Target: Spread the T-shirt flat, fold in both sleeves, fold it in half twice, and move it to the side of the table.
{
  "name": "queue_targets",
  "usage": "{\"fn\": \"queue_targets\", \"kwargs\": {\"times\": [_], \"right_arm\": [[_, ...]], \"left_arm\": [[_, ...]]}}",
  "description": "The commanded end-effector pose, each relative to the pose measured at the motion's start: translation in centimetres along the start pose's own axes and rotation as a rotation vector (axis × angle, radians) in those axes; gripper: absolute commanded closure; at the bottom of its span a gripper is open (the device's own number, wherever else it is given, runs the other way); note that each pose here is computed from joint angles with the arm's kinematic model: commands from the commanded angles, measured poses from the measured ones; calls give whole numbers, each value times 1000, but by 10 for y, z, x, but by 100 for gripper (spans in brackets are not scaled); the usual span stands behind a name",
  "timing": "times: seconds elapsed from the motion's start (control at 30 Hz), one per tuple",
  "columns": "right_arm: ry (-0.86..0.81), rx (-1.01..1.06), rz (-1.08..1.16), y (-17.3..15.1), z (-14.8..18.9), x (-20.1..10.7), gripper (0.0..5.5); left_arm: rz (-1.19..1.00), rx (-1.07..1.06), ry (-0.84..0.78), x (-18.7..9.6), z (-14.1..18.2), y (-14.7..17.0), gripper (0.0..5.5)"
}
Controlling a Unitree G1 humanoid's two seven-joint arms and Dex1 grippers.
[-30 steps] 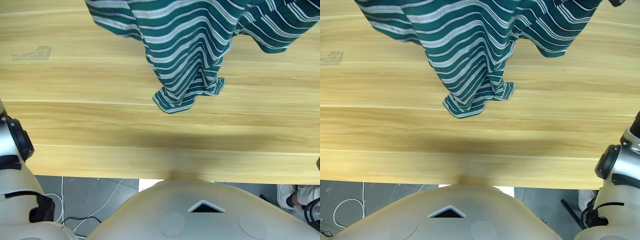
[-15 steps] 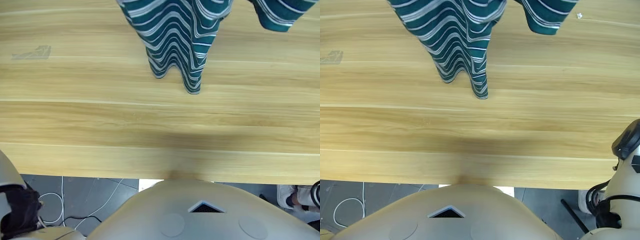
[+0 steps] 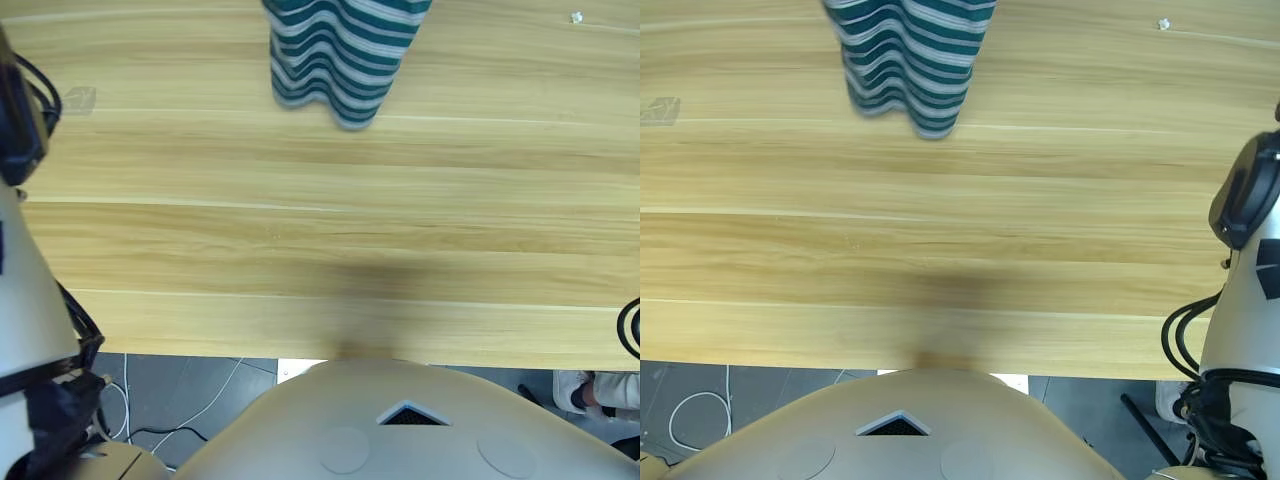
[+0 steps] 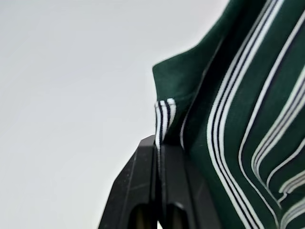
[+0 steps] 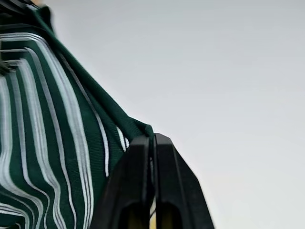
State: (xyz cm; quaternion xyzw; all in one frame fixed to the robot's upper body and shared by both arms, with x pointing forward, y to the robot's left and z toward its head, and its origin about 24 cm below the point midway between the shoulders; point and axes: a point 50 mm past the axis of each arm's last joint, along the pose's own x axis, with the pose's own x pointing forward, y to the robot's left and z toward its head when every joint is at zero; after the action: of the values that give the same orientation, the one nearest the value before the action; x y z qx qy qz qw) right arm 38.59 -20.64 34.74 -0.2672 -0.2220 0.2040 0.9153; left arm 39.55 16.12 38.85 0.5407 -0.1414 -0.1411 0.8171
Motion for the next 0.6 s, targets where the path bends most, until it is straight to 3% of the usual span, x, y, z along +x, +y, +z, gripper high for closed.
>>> {"fn": "queue_targets", "kwargs": {"times": [0.03, 0.23, 0.4, 0.47, 0.53, 0.6], "right_arm": [[42, -210, -271, -25, 19, 15, 550], [36, -289, -238, -21, 14, 14, 550], [77, -346, -11, 7, -30, 0, 550], [64, -319, 166, 38, -61, -15, 550], [50, -229, 359, 86, -97, -47, 550], [54, -87, 557, 146, -121, -99, 550]], "left_arm": [[327, 58, 121, 1, 10, 33, 549], [291, 108, 171, -5, -4, 35, 549], [68, 194, 204, -2, -40, -7, 549], [-86, 180, 192, -7, -71, -46, 549], [-270, 135, 121, -25, -103, -109, 549], [-458, 133, 37, -73, -124, -193, 549]]}}
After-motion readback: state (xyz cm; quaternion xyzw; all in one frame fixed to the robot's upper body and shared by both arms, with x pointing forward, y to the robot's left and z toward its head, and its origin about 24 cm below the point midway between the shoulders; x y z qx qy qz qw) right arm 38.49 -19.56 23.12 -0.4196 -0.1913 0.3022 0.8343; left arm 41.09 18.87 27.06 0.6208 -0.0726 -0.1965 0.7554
